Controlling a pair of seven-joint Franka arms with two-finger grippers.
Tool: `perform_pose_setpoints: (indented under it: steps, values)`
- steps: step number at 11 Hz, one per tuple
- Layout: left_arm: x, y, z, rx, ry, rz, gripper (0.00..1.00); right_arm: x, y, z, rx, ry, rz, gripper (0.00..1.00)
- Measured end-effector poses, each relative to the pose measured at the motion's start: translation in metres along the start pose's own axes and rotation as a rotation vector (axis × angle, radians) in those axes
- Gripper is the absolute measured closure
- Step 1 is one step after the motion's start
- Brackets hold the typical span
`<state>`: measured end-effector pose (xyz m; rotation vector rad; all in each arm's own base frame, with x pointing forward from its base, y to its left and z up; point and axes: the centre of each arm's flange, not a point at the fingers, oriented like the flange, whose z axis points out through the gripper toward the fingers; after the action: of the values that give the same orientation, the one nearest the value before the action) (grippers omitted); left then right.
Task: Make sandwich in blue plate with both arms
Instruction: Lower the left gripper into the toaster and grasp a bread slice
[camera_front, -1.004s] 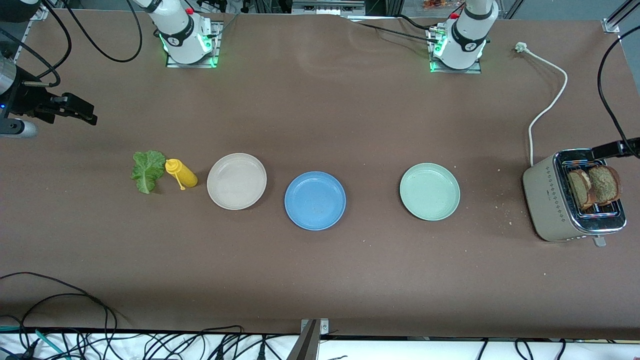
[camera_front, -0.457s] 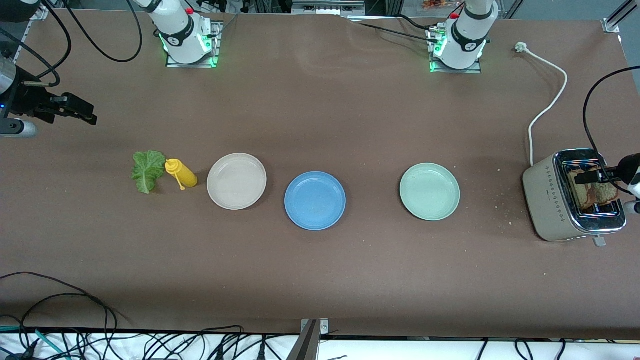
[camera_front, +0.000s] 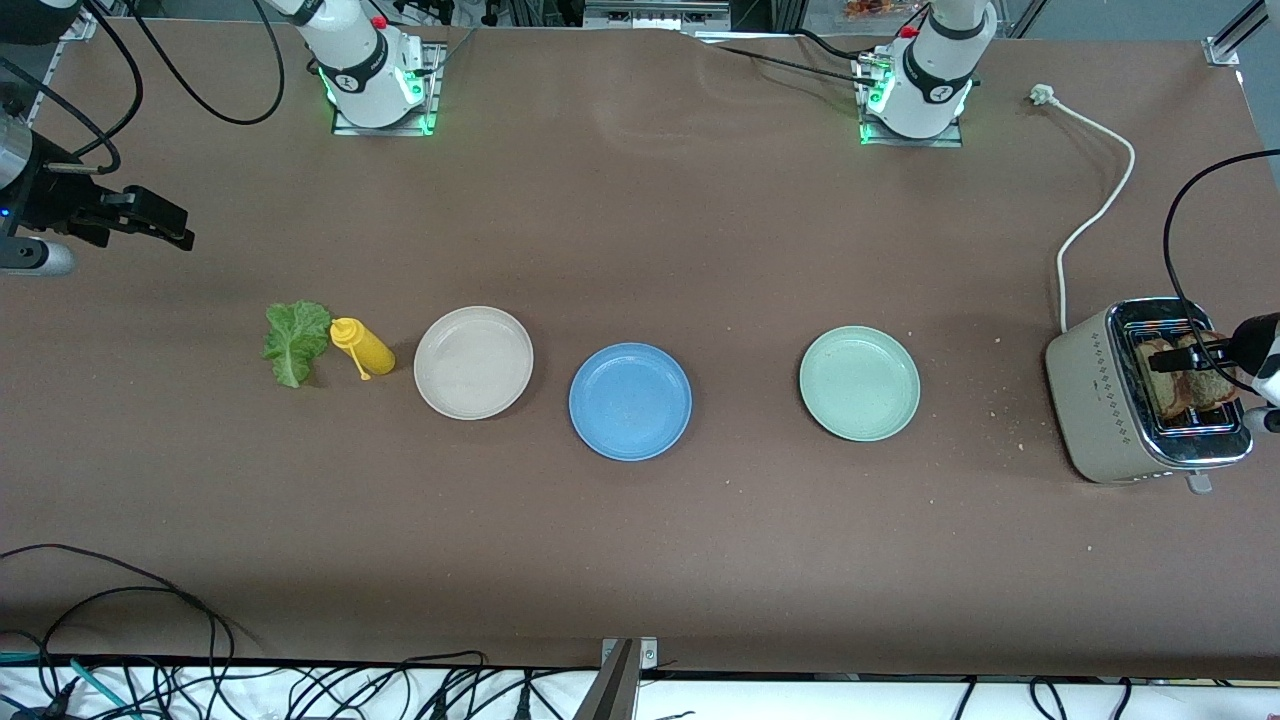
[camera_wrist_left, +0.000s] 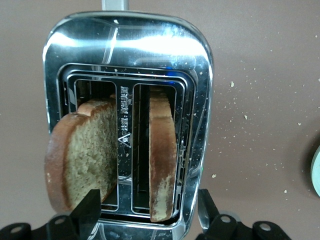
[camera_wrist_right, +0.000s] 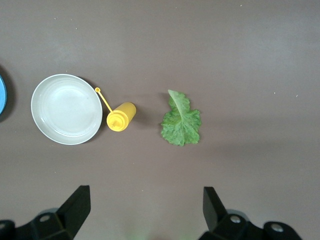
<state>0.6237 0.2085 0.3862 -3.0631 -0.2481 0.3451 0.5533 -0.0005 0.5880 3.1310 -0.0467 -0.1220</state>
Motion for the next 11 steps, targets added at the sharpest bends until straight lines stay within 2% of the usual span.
perform_pose_setpoints:
  steps: [5,6,8,10,11]
  values:
    - [0.008,0.006,0.021,-0.005,-0.031,0.005,0.18,0.000,0.000,0.000,0.000,0.000,0.000,0.00]
    - [0.008,0.006,0.024,-0.005,-0.034,0.004,0.26,0.000,0.000,0.000,0.000,0.000,0.000,0.00]
    - [0.009,0.006,0.024,-0.005,-0.034,0.003,0.56,0.000,0.000,0.000,0.000,0.000,0.000,0.00]
    - [0.009,0.005,0.023,0.005,-0.033,0.005,0.81,0.000,0.000,0.000,0.000,0.000,0.000,0.00]
    - [0.009,0.005,0.022,0.009,-0.032,0.005,0.86,0.000,0.000,0.000,0.000,0.000,0.000,0.00]
